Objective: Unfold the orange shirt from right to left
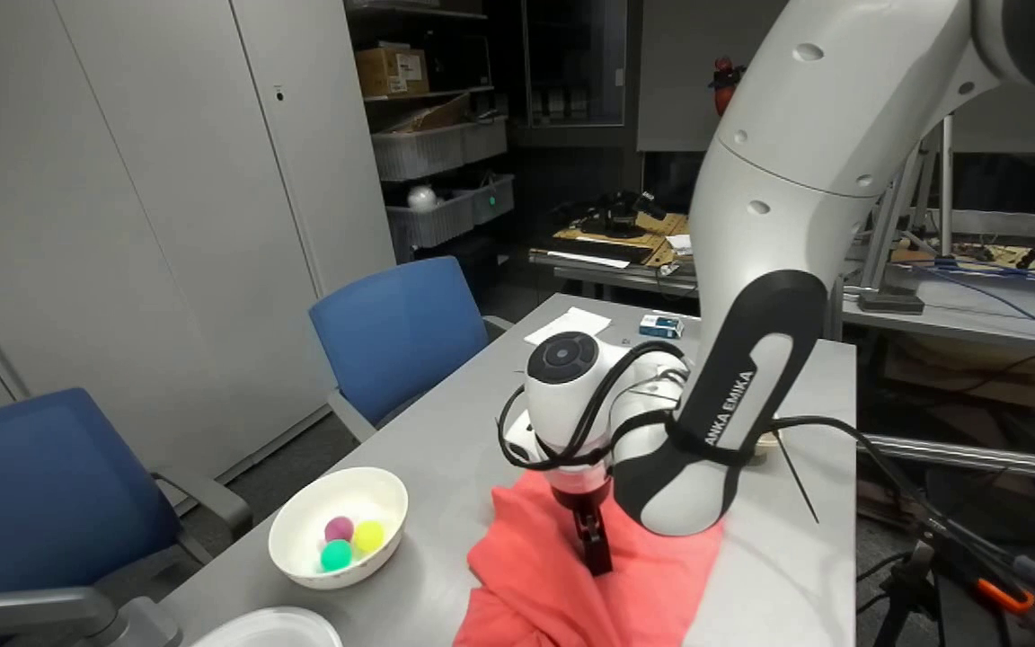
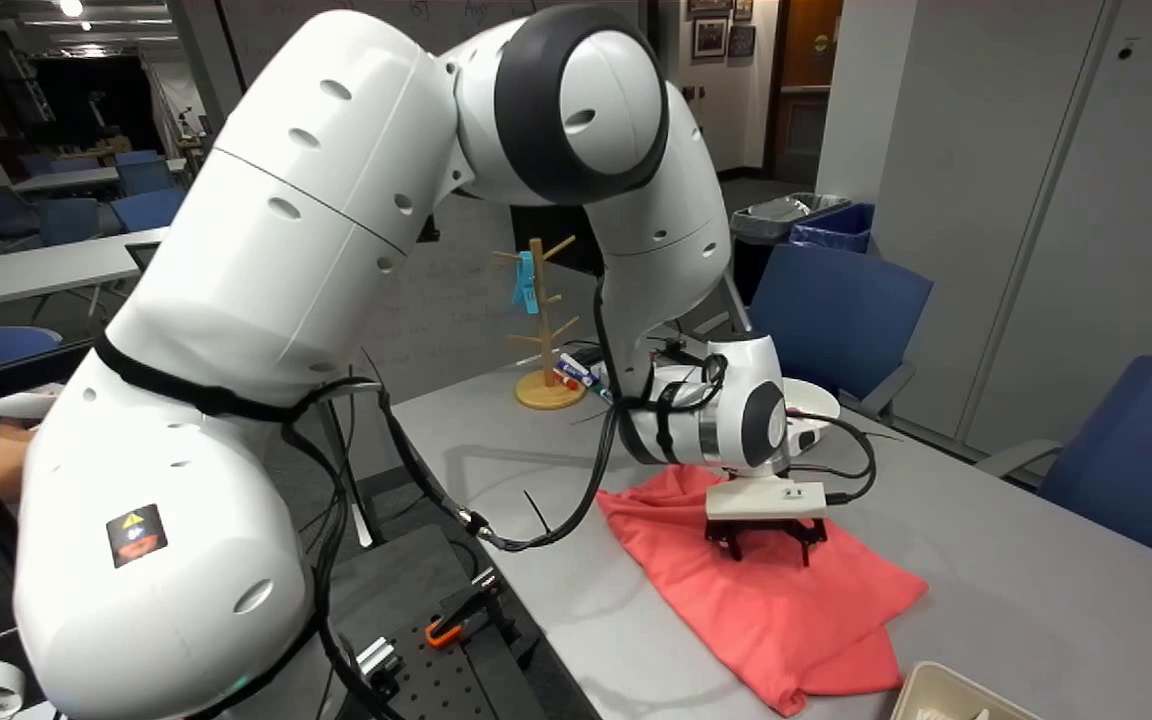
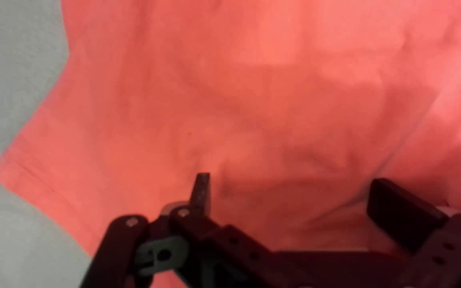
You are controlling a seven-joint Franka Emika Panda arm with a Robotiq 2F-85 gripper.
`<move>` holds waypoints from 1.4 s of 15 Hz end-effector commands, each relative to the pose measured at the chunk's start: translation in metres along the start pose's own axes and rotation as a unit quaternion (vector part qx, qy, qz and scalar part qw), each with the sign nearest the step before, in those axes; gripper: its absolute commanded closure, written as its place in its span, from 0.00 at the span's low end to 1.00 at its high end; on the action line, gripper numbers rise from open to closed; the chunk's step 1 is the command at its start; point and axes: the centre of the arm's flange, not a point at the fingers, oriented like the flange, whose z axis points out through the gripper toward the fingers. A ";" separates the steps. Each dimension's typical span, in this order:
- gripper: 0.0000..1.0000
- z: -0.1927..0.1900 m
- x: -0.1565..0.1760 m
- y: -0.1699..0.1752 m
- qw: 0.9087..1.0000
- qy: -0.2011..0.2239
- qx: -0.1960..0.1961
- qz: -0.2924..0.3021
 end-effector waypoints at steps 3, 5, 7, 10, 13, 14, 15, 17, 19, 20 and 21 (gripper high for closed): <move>0.00 -0.060 -0.013 0.009 0.999 -0.028 0.008 0.019; 0.00 -0.088 -0.023 0.014 0.999 -0.034 0.014 0.036; 0.00 -0.114 -0.036 0.017 0.997 -0.035 0.023 0.063; 0.00 -0.154 -0.058 0.018 0.992 -0.023 0.043 0.120; 0.00 -0.188 -0.072 0.012 0.982 0.003 0.062 0.179; 0.00 -0.200 -0.075 0.009 0.978 0.014 0.065 0.195; 0.00 -0.211 -0.077 0.004 0.975 0.025 0.066 0.210; 0.00 -0.229 -0.080 -0.006 0.970 0.044 0.066 0.231; 0.00 -0.246 -0.082 -0.020 0.966 0.059 0.067 0.244; 0.00 -0.253 -0.083 -0.027 0.964 0.065 0.062 0.250; 0.00 -0.259 -0.085 -0.034 0.963 0.071 0.059 0.255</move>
